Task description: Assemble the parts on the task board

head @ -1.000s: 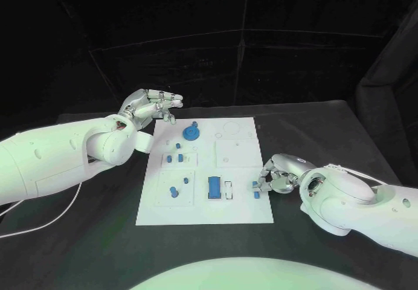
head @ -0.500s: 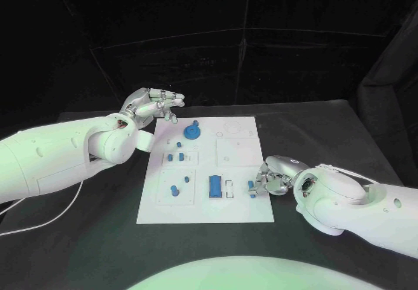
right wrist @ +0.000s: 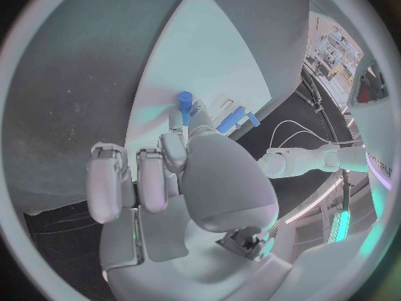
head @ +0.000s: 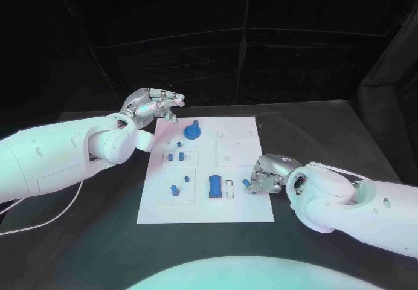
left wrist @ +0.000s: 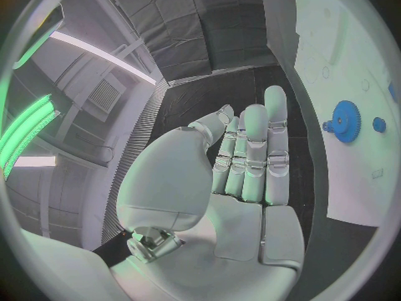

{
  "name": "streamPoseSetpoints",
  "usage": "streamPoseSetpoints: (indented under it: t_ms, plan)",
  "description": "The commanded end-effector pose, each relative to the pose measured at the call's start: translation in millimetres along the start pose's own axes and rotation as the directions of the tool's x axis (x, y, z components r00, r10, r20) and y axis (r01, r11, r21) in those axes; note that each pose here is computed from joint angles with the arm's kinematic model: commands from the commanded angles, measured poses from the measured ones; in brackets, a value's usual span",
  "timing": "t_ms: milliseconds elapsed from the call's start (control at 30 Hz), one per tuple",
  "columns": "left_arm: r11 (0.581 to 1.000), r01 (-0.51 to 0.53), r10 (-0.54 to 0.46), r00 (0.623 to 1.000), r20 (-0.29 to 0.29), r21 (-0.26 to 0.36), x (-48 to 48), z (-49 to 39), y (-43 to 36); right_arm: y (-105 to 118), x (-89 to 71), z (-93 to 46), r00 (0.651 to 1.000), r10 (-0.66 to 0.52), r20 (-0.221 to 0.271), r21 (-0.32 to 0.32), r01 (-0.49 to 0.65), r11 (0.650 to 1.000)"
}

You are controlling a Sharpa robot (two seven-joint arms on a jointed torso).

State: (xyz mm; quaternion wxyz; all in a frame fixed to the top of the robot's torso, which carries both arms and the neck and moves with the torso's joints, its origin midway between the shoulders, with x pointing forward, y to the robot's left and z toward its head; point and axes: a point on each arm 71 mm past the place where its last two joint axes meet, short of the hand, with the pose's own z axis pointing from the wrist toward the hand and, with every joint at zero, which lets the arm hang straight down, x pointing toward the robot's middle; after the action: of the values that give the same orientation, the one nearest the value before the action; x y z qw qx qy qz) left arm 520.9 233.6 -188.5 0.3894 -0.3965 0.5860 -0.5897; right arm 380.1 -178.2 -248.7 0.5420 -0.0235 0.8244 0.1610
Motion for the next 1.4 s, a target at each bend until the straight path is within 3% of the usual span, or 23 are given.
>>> streamPoseSetpoints:
  t_ms: [33, 833, 1033, 1267, 1400]
  plan:
    - [1.000, 0.008, -0.008, 1.000, -0.011, 0.006, 0.5, -0.1, -1.3, -4, 7.1, 1.2, 0.994, -0.105, -0.034, 0.025, 0.106, 0.994]
    - [1.000, 0.008, -0.008, 1.000, -0.010, 0.002, -0.3, -1.1, -1.2, 4, 10.5, 4.9, 0.971, -0.229, -0.064, 0.005, 0.230, 0.973]
    - [1.000, 0.008, -0.008, 1.000, -0.010, 0.000, -0.5, -1.3, -1.2, 5, 6.2, 2.0, 0.982, -0.187, -0.011, 0.005, 0.187, 0.982]
    - [1.000, 0.008, -0.008, 1.000, -0.009, -0.001, -0.1, -0.9, -1.0, 10, -2.7, -7.5, 0.995, -0.028, 0.092, -0.017, 0.030, 0.999]
    - [1.000, 0.007, -0.007, 1.000, -0.009, -0.002, 0.0, -0.8, -1.0, 12, -5.8, -11.4, 0.992, 0.032, 0.124, -0.030, -0.028, 0.999]
